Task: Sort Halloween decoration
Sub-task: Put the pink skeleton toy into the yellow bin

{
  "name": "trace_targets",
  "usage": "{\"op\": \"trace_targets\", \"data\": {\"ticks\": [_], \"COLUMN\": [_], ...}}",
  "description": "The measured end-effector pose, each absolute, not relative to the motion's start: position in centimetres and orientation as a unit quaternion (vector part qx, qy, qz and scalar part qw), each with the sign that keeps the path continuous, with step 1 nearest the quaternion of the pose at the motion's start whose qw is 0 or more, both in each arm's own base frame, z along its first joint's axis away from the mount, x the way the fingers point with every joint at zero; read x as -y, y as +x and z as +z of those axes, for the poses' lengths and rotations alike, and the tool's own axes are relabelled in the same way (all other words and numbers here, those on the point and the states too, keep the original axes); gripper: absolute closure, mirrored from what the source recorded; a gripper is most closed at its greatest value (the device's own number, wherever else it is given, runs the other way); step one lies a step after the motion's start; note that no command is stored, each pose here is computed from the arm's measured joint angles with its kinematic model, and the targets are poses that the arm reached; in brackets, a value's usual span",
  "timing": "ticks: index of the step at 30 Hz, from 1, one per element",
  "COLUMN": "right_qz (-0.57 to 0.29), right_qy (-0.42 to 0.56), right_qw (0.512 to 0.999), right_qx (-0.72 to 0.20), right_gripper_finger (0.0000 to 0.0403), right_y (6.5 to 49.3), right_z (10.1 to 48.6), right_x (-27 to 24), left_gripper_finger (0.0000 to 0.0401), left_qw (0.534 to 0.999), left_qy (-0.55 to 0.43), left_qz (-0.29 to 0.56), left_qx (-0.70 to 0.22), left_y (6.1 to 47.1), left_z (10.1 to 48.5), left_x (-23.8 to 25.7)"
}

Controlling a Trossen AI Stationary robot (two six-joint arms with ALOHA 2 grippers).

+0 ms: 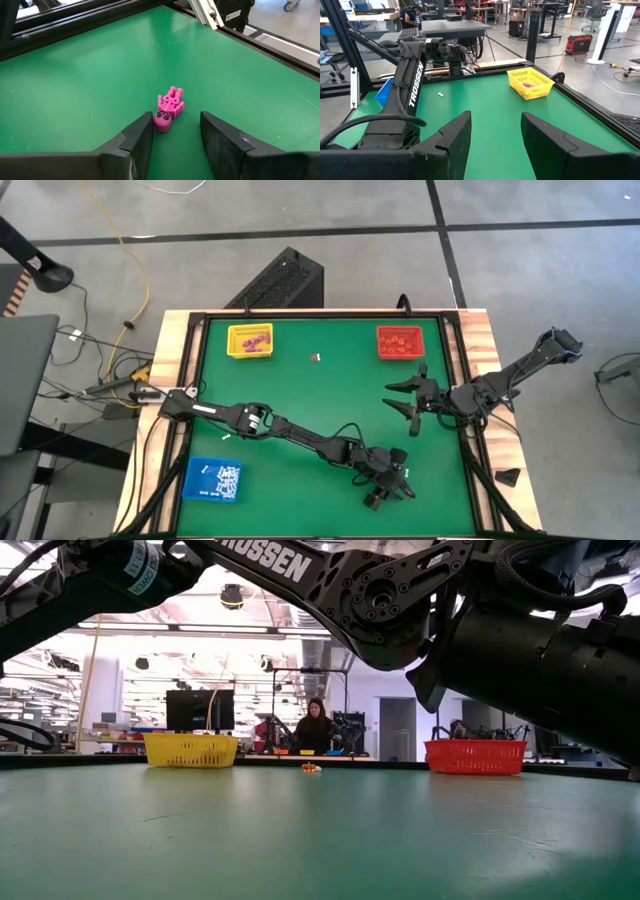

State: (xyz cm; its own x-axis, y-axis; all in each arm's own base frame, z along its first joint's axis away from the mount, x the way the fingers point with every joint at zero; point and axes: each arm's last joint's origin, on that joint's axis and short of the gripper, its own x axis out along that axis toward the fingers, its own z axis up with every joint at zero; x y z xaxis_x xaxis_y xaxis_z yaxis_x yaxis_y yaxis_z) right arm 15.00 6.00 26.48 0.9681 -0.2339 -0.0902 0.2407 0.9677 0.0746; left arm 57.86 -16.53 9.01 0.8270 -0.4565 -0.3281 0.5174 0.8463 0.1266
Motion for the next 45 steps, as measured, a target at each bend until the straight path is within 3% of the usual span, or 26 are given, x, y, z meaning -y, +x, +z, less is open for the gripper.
{"op": "trace_targets", "data": {"ticks": [23, 35, 45], "right_qz": [-0.119, -0.119, -0.107], "right_qy": [0.043, 0.043, 0.041], "right_qw": [0.991, 0.991, 0.992], "right_qx": [-0.041, -0.041, -0.045], "right_gripper_finger": [0.02, 0.02, 0.02], "right_y": [15.0, 15.0, 15.0], "right_z": [26.5, 26.5, 26.4], "right_x": [-6.0, -6.0, -6.1], "left_gripper_finger": [0.0354, 0.0384, 0.0386], "left_qw": [0.952, 0.95, 0.935], "left_qy": [0.107, 0.109, 0.138], "left_qz": [-0.249, -0.254, -0.259], "left_qx": [-0.144, -0.146, -0.198], "left_y": [58.0, 58.0, 57.2], "left_z": [9.0, 9.0, 14.6], "left_x": [16.1, 15.9, 14.2]}}
